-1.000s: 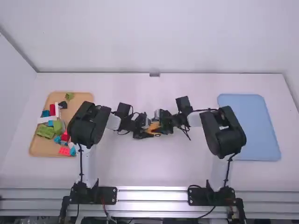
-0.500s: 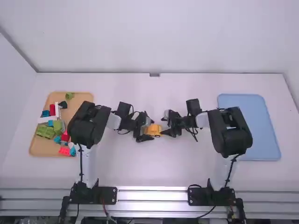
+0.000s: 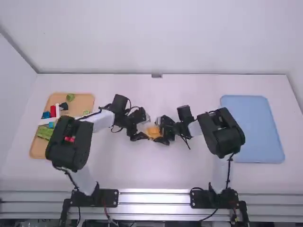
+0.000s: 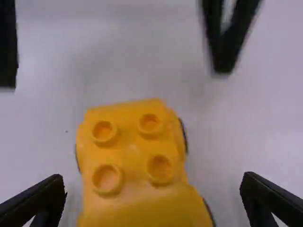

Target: Assemble lego blocks to make yellow taxi

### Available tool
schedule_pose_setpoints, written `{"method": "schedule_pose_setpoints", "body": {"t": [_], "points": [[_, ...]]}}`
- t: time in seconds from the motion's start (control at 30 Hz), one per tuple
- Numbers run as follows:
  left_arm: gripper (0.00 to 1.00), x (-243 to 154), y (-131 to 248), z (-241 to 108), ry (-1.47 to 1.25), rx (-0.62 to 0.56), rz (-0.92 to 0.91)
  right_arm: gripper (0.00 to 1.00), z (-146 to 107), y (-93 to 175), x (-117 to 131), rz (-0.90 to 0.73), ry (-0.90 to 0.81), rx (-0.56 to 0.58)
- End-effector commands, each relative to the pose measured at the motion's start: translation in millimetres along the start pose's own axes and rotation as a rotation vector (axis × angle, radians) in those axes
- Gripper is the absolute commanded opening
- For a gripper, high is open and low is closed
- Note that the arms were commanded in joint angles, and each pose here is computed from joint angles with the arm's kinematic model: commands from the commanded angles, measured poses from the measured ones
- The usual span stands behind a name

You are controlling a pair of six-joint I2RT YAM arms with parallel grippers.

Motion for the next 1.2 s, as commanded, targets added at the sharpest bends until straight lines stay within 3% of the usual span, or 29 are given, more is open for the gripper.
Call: {"method": "schedule_pose_setpoints", "body": {"t": [0.0, 0.07, 0.17, 0.3, 0.37, 0.4, 0.5, 0.53, 0.6, 0.63, 0.87, 0.93, 1.07, 1.17], "points": [[0.99, -1.4, 26.0, 4.2, 0.026, 0.025, 0.096, 0.99, 0.3, -11.1, -3.1, 0.025, -0.028, 0.0], [0.98, -6.3, 39.7, 5.2, 0.024, 0.004, 0.127, 1.0, 0.6, -15.1, -7.1, 0.031, -0.027, 0.001], [0.99, -7.9, 52.1, 4.9, 0.084, -0.032, 0.193, 0.93, -1.3, -18.3, -10.7, 0.034, -0.028, -0.002], [0.99, -3.9, 68.7, -0.2, 0.246, -0.07, 0.384, 0.66, 3.3, -18.6, -17.4, 0.031, -0.053, -0.019], [0.99, 2.6, 77.7, -3.8, 0.42, -0.096, 0.58, 0.53, 10.4, -17.7, -23.5, 0.029, -0.057, -0.042], [0.99, 4.2, 80.0, -4.6, 0.467, -0.106, 0.631, 0.51, 11.7, -17.4, -25.0, 0.026, -0.064, -0.042], [0.99, 10.7, 98.0, -16.7, 0.815, -0.188, 1.01, 0.5, 28.2, -9.1, -41.6, -0.042, -0.162, -0.039], [0.99, 10.6, 99.9, -18.2, 0.847, -0.197, 1.048, 0.5, 29.5, -7.5, -43.9, -0.055, -0.178, -0.036], [0.99, 9.0, 114.7, -29.6, 1.037, -0.279, 1.283, 0.5, 40.0, 7.7, -60.0, -0.158, -0.27, 0.004], [0.99, 9.0, 114.7, -29.6, 1.037, -0.279, 1.283, 0.5, 40.0, 7.7, -60.0, -0.158, -0.27, 0.004], [0.99, 9.3, 117.3, -33.6, 1.03, -0.269, 1.338, 0.53, 59.2, 96.2, -77.3, -0.505, -0.464, 0.282], [0.99, 9.7, 114.4, -34.4, 1.029, -0.26, 1.335, 0.52, 60.7, 137.6, -76.7, -0.696, -0.601, 0.374], [0.99, 10.3, 112.1, -33.3, 0.945, -0.204, 1.303, 0.47, 50.3, 199.0, -73.2, -1.017, -0.813, 0.458], [0.99, 11.3, 110.2, -29.0, 0.893, -0.207, 1.256, 0.47, 34.1, 229.0, -70.8, -1.158, -0.896, 0.466]]}}
Point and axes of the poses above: each hand's point on the last joint's axis, 136 mm out from that joint toward the fingers, its own y axis back along the fingers, its own x axis along the line the jaws close on, z = x × y, the point moved 10 cm from there along y, back along the fingers, and after that the axes turned 2 degrees about y, right-handed, at the moved point
